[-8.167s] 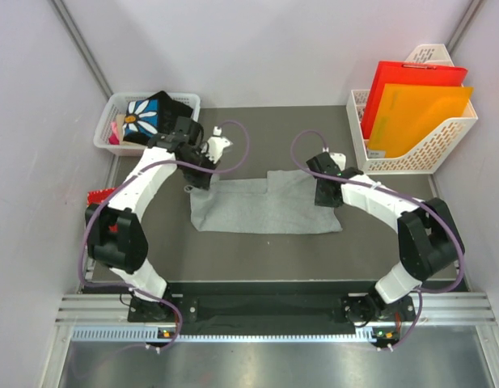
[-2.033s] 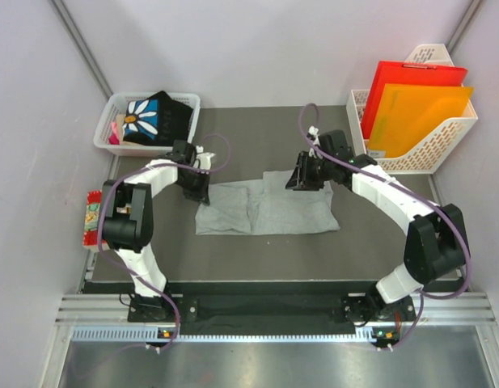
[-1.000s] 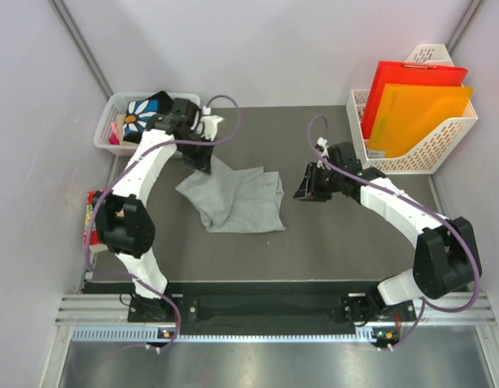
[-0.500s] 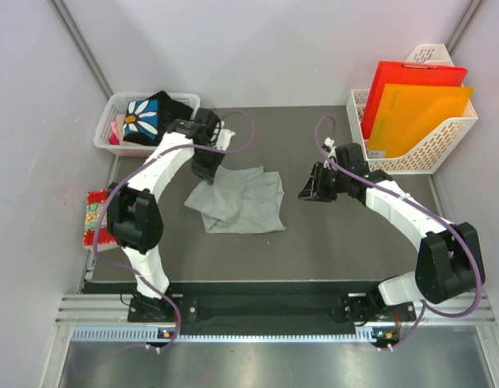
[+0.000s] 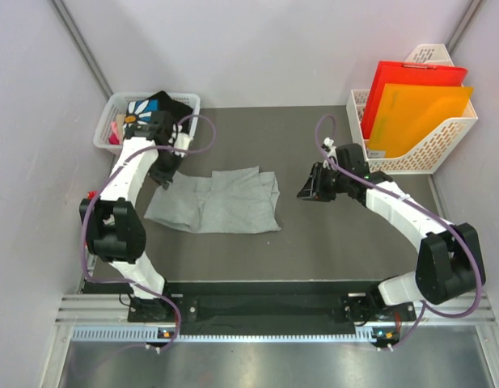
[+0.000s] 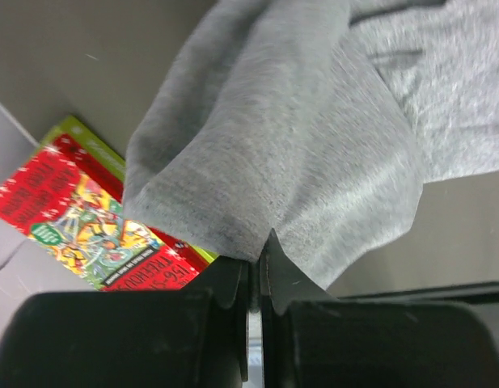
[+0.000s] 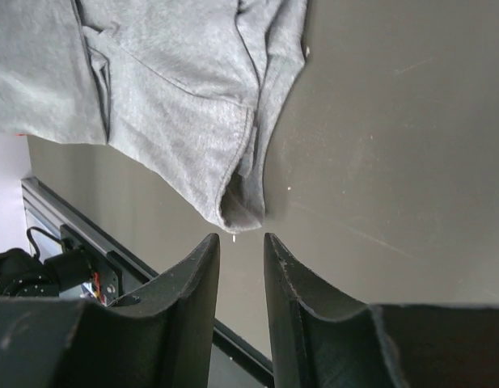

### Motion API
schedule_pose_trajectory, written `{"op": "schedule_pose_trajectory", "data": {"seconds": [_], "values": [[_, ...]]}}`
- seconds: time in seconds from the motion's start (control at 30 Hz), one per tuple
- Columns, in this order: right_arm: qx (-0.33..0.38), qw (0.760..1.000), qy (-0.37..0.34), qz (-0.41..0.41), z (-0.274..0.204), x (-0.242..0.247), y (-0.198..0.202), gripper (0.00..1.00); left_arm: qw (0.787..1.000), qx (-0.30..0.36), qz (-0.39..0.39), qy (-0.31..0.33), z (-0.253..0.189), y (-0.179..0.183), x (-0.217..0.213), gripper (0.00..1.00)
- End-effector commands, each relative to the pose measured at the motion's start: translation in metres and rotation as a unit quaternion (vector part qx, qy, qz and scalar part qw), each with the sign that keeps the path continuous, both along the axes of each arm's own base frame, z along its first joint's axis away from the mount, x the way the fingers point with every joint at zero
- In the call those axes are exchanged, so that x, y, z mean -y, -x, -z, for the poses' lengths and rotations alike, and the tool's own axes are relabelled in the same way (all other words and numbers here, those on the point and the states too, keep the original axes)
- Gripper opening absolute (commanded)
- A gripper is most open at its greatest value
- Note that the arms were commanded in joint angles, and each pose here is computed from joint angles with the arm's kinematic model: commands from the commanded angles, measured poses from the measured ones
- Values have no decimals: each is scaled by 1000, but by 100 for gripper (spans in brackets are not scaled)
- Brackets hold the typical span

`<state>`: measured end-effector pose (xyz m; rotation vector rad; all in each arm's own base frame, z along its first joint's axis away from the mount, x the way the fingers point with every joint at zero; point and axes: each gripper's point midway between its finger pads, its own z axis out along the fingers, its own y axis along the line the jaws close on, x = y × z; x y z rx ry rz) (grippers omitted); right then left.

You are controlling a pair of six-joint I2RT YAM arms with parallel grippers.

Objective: Fold and stack the t-shirts
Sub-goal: Fold the long partially folded tshirt into a neat square

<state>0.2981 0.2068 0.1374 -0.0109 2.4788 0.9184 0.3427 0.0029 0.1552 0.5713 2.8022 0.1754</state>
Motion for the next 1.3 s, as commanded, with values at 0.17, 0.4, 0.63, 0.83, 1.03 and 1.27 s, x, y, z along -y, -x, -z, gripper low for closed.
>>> {"op": "schedule_pose_trajectory", "data": {"seconds": [0.17, 0.4, 0.63, 0.83, 1.03, 1.27], "values": [[41, 999, -11, -4, -23, 5, 5, 29, 1000, -23, 9, -8, 6, 2, 6, 2], [39, 999, -14, -6, -20, 4, 9, 29, 999, 3, 37, -37, -8, -5, 55, 0], [44, 999, -14, -4, -23, 8, 13, 29, 992, 6, 18, -125, 3, -7, 88, 0], [42, 999, -13, -3, -21, 10, 18, 29, 989, 46, -9, -142, 14, -23, 127, 0], [42, 999, -12, -2, -21, 13, 24, 29, 981, 90, -11, -170, 22, -44, 166, 0], [41, 999, -12, 3, -22, 15, 27, 29, 975, 113, 2, -191, 48, -49, 214, 0]]}}
